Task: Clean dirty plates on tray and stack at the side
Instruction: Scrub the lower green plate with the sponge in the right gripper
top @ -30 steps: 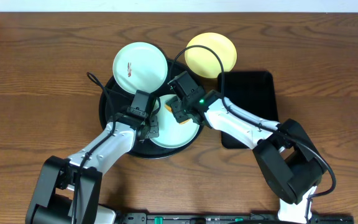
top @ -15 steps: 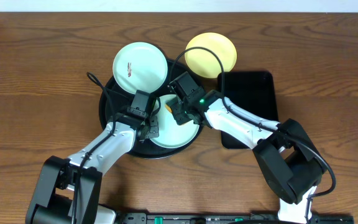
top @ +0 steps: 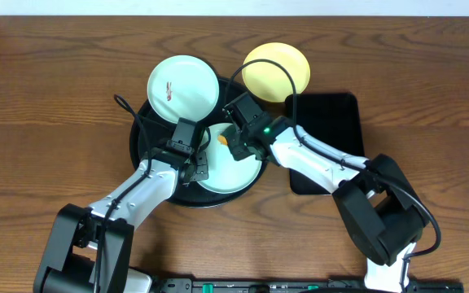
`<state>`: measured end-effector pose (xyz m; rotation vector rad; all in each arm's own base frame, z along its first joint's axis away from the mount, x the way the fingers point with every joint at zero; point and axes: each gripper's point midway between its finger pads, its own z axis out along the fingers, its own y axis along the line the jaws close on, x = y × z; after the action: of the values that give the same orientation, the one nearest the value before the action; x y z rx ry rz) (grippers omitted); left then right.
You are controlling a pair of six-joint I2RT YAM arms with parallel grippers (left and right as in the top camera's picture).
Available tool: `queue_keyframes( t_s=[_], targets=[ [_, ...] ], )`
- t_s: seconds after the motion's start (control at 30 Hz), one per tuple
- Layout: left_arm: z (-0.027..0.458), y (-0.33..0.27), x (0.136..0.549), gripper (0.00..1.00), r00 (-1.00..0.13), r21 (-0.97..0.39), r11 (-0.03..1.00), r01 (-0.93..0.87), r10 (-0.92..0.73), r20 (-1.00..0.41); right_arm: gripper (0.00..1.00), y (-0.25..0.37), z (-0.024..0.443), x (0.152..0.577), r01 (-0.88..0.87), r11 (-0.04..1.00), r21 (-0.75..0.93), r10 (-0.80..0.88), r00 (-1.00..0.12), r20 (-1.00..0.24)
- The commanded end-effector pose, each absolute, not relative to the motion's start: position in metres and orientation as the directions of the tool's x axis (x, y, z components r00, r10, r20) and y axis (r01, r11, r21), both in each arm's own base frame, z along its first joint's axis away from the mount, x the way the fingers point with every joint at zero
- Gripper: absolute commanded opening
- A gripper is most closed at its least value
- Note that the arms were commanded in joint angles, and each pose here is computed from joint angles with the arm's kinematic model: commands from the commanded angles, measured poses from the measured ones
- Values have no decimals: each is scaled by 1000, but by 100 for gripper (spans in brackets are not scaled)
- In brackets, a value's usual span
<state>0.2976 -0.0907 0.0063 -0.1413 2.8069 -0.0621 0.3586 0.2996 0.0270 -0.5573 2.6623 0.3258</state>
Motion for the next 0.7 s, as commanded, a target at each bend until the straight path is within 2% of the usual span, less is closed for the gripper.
queue_keyframes(
  t_s=[0.0,0.2,0.33,0.67],
  targets=[
    [6,-91,297,13,-943,-52,996,-78,-91,-320,1,289,25,367,-399,911,105,-322,-847,-423],
    [6,-91,297,13,-943,-53,996,-78,-91,-320,1,294,-6,352,-387,917,98,-331,-874,-356],
    [6,-91,297,13,-943,-52,996,-78,-91,-319,1,314,-28,336,-386,902,192,-320,-898,-302],
    [6,-91,297,13,-943,-52,996,-78,-91,-320,1,348,-24,309,-410,836,364,-336,-908,-249]
  ],
)
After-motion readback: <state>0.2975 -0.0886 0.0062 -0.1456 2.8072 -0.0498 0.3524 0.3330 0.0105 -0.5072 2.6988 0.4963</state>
